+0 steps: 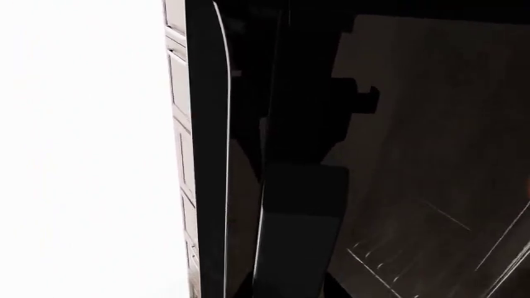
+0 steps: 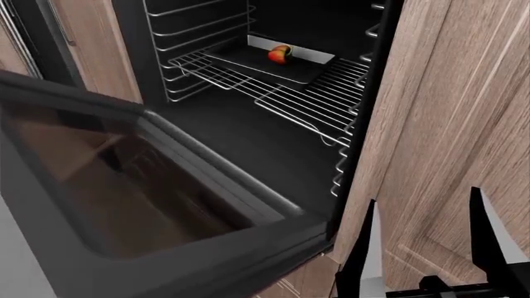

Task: Open the oven door

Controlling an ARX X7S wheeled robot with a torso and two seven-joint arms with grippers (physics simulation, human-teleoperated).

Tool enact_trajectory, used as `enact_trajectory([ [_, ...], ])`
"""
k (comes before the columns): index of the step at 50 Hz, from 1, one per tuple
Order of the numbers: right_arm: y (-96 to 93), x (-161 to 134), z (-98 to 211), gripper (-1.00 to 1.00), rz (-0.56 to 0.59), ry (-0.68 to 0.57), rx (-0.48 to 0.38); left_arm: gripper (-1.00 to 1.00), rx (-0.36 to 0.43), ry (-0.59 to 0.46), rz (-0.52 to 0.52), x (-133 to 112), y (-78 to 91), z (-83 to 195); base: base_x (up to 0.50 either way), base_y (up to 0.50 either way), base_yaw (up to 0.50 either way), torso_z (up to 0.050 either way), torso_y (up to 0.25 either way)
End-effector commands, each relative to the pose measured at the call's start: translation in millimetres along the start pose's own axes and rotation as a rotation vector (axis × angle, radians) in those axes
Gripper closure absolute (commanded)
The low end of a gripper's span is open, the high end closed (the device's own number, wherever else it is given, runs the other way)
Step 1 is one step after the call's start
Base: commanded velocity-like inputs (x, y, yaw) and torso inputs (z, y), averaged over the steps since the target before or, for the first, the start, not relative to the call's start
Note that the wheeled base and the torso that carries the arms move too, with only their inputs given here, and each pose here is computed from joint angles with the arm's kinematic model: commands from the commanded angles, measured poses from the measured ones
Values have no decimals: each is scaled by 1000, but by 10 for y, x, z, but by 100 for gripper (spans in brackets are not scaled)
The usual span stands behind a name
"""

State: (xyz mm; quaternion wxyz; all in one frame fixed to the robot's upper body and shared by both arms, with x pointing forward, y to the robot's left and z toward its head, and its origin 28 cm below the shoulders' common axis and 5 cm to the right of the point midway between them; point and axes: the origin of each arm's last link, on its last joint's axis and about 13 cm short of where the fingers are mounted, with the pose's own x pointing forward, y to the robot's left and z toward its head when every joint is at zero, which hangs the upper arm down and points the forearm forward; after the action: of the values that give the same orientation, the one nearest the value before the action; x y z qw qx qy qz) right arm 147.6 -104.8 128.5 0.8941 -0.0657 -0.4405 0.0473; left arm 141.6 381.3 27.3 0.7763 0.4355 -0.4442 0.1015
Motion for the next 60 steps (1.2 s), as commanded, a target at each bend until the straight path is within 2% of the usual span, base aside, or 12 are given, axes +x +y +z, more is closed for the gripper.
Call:
enact_trajectory([
  [1, 2, -2, -4, -100, -1, 2, 1, 100, -244, -104, 360, 297, -96, 214, 0, 0, 0, 0, 0],
  [17, 0, 1, -8, -100, 1, 1, 6, 100, -232, -57, 399, 215, -248, 255, 0, 0, 0, 1, 4],
  [34, 1, -5, 3, -100, 2, -2, 12, 100, -218, 2, 420, 62, -324, 372, 0, 0, 0, 1, 4],
  [54, 7, -14, 5, -100, 1, -3, 12, 100, -211, 59, 462, 2, -415, 422, 0, 0, 0, 1, 3],
  [60, -1, 3, -5, -100, -1, -4, 13, 100, -197, 129, 497, -82, -461, 464, 0, 0, 0, 2, 5],
])
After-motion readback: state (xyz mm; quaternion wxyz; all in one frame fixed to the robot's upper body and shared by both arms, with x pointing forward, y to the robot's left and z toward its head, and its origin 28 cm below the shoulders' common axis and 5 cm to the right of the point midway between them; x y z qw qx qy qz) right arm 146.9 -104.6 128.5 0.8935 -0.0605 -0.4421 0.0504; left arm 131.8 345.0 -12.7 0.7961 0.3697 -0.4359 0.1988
